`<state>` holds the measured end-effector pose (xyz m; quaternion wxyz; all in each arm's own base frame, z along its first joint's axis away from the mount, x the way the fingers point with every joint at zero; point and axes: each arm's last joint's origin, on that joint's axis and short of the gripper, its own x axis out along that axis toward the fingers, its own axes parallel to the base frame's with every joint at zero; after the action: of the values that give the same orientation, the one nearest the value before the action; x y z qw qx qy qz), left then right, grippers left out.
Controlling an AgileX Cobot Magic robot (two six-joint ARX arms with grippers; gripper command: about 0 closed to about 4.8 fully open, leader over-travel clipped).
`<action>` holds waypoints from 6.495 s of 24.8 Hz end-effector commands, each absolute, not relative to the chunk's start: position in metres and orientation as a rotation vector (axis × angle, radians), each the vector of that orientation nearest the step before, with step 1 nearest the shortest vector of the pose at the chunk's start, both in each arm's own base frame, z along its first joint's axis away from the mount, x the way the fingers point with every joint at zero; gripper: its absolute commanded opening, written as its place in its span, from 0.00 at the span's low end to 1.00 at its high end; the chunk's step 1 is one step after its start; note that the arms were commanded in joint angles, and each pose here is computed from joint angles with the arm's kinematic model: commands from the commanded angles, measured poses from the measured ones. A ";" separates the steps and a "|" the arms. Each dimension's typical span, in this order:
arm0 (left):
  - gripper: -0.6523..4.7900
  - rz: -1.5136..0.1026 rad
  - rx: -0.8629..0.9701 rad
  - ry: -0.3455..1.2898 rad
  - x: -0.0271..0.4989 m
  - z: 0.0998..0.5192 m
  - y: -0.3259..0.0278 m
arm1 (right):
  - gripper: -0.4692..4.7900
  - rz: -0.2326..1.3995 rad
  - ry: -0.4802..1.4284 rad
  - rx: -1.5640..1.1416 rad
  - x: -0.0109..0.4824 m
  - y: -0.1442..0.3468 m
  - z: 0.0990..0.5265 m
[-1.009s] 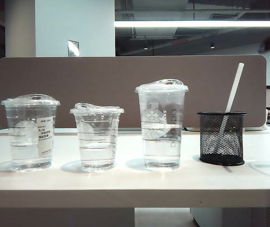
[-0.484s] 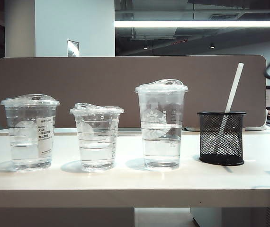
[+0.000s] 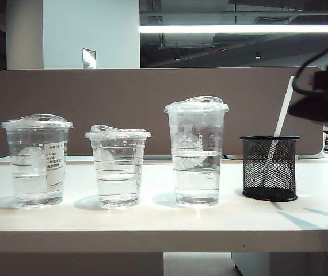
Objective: Pick up the straw and insert it into the small coffee cup.
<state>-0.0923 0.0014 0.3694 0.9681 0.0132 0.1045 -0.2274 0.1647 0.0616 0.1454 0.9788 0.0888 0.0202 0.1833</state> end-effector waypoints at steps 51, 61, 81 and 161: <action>0.15 -0.460 0.027 0.204 -0.093 0.370 0.001 | 0.17 0.328 -0.038 -0.049 0.234 0.086 0.193; 0.15 -0.460 0.027 0.204 -0.093 0.370 0.001 | 0.17 0.485 -0.056 -0.115 0.215 0.088 0.311; 0.15 -0.458 0.027 0.204 -0.093 0.370 0.001 | 0.17 0.877 0.013 -0.149 0.210 0.198 0.339; 0.15 -0.649 0.117 -0.156 -0.010 0.366 -0.014 | 0.08 0.640 -0.345 0.026 0.054 0.051 0.269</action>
<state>-0.0217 -0.0120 0.3719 0.9455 0.0584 -0.0760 -0.3112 0.0540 0.0508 0.2742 0.9335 0.0135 -0.1732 0.3135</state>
